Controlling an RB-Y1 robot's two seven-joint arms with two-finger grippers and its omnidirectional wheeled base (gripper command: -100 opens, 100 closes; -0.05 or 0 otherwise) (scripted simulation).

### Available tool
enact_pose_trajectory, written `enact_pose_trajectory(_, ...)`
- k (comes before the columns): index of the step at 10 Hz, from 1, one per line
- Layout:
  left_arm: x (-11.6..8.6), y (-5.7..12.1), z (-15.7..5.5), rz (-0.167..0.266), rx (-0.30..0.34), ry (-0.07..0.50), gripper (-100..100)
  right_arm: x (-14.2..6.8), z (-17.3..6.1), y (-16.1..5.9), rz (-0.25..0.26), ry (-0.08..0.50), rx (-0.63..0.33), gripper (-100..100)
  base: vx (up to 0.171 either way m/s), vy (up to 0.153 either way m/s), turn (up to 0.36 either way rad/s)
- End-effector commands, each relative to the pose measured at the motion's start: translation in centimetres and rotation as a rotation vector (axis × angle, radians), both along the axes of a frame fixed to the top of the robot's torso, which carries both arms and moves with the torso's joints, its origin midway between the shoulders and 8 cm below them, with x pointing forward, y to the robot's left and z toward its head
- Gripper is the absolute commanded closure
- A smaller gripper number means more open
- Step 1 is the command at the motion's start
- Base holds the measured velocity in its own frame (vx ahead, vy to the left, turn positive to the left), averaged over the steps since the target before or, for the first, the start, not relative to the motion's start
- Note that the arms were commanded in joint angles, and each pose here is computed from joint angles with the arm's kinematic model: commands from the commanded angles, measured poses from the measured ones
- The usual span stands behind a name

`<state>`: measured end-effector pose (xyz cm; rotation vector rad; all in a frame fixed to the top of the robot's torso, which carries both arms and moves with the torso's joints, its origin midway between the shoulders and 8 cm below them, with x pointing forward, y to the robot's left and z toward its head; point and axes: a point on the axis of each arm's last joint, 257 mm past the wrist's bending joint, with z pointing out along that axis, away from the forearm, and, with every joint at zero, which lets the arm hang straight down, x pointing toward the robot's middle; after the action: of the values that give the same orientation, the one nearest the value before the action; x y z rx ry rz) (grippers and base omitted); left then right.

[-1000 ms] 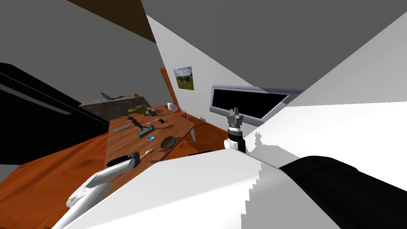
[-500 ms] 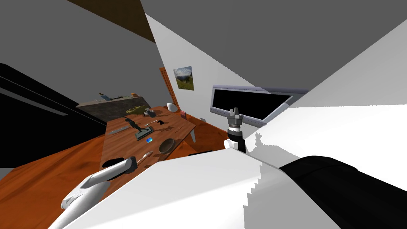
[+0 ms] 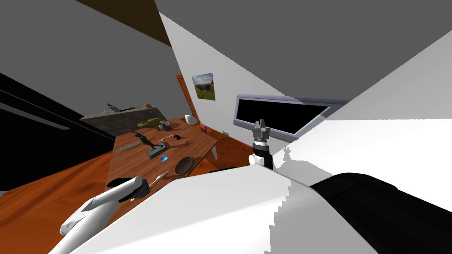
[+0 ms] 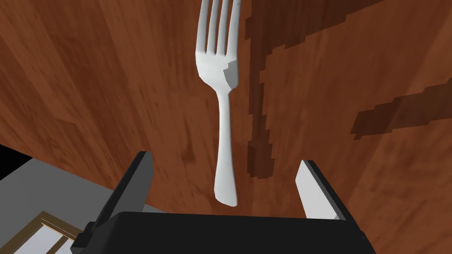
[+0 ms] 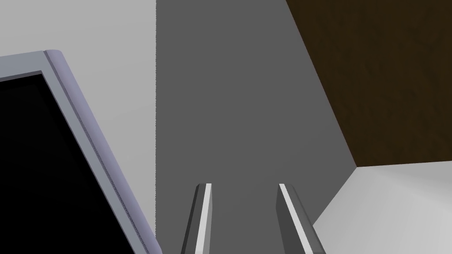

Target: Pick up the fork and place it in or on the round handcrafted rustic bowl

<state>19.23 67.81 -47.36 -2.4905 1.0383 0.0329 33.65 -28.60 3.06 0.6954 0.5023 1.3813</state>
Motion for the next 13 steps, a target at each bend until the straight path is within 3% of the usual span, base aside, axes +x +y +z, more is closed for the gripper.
enact_pose_trajectory(1, -0.9, -0.1, -0.4, 0.041, -0.031, 0.020, -100, 0.0, 0.0, 0.0, 0.000, 0.000, 0.000, 0, 0.073, 0.024, -0.011)
enact_pose_trajectory(2, -0.4, 0.0, -0.3, 0.024, -0.018, 0.012, -100, 0.0, 0.0, 0.0, 0.000, 0.000, 0.000, 0, 0.034, 0.013, -0.005)
enact_pose_trajectory(3, -0.5, -0.1, -0.3, 0.028, -0.021, 0.015, 0, 0.0, 0.0, 0.0, 0.000, 0.000, 0.000, 0, 0.006, 0.002, 0.000)
enact_pose_trajectory(4, -0.4, -0.1, -0.7, 0.043, -0.020, 0.013, -100, 0.0, 0.0, 0.0, 0.000, 0.000, 0.000, 0, -0.047, 0.025, -0.082)
enact_pose_trajectory(9, -0.1, -0.6, -2.2, 0.095, -0.020, 0.010, -100, 0.0, 0.0, 0.0, 0.000, 0.000, 0.000, 0, -0.075, 0.044, -0.109)
enact_pose_trajectory(11, 0.0, -0.7, -2.2, 0.095, -0.020, 0.011, -100, 0.0, 0.0, 0.0, 0.000, 0.000, 0.000, 0, -0.053, 0.037, -0.064)
enact_pose_trajectory(12, 0.0, -0.7, -2.2, 0.097, -0.020, 0.010, 100, 0.0, 0.0, 0.0, 0.000, 0.000, 0.000, 0, -0.006, 0.005, 0.003)
enact_pose_trajectory(13, 0.0, -0.7, -2.2, 0.097, -0.020, 0.010, 100, 0.0, 0.0, 0.0, 0.000, 0.000, 0.000, 0, 0.000, 0.000, 0.000)
